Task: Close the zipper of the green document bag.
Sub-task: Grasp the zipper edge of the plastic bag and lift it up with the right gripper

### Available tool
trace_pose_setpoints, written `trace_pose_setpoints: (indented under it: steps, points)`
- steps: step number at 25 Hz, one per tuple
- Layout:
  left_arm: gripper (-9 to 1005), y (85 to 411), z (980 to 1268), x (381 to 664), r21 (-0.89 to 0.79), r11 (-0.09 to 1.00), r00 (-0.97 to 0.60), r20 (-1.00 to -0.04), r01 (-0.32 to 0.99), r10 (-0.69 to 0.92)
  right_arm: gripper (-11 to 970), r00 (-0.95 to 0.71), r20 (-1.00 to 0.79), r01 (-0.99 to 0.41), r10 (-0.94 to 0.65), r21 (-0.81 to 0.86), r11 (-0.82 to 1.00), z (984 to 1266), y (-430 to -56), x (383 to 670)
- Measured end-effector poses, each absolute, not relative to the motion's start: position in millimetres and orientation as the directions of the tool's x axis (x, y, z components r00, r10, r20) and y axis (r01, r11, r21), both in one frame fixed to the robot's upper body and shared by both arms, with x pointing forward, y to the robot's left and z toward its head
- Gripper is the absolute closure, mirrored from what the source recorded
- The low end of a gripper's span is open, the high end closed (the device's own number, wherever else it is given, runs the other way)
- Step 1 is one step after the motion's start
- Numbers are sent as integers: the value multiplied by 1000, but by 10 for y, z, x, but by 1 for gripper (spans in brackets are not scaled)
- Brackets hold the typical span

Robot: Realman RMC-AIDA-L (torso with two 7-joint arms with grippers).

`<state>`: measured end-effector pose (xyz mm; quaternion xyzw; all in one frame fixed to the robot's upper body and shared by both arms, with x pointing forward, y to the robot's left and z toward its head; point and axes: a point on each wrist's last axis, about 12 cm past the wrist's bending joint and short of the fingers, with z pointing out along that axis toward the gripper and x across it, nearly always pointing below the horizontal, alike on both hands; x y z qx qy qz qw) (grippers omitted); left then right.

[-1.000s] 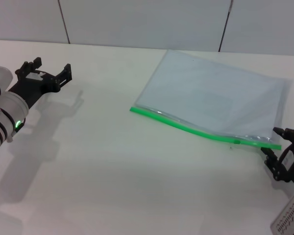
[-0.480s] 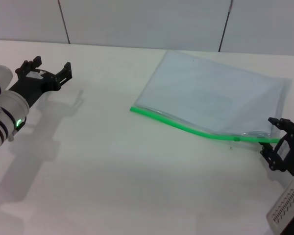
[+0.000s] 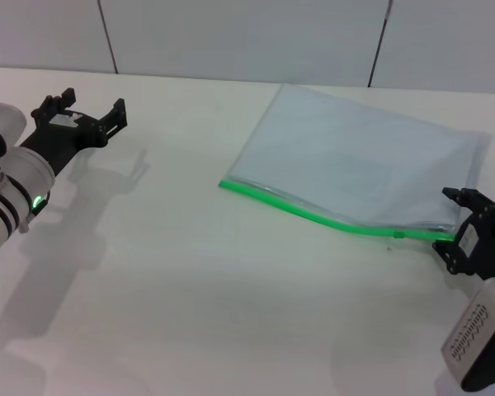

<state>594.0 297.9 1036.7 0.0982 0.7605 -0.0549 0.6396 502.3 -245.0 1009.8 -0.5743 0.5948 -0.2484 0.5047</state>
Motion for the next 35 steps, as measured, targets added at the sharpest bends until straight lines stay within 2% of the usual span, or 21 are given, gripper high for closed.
trace_pose_setpoints:
  steps: [5,16,22,35]
  points:
    - [119,2955,10375,5959,45,973,-162,-983,226,83,404,187,-304,-422,-934,-884,203,10137,-2425,5088]
    - [120,2938,10395,5979,45,972,-154,-985,231,82,754,127,-341,-436,-932,-863,256,10101,-2439,5198]
    - [120,2938,10392,5980,46,972,-158,-984,230,84,771,114,-334,-439,-936,-862,255,10062,-2407,5228]
    - [120,2910,10401,5999,50,969,-157,-983,240,90,849,131,-293,-313,-947,-919,241,10165,-2219,5167]
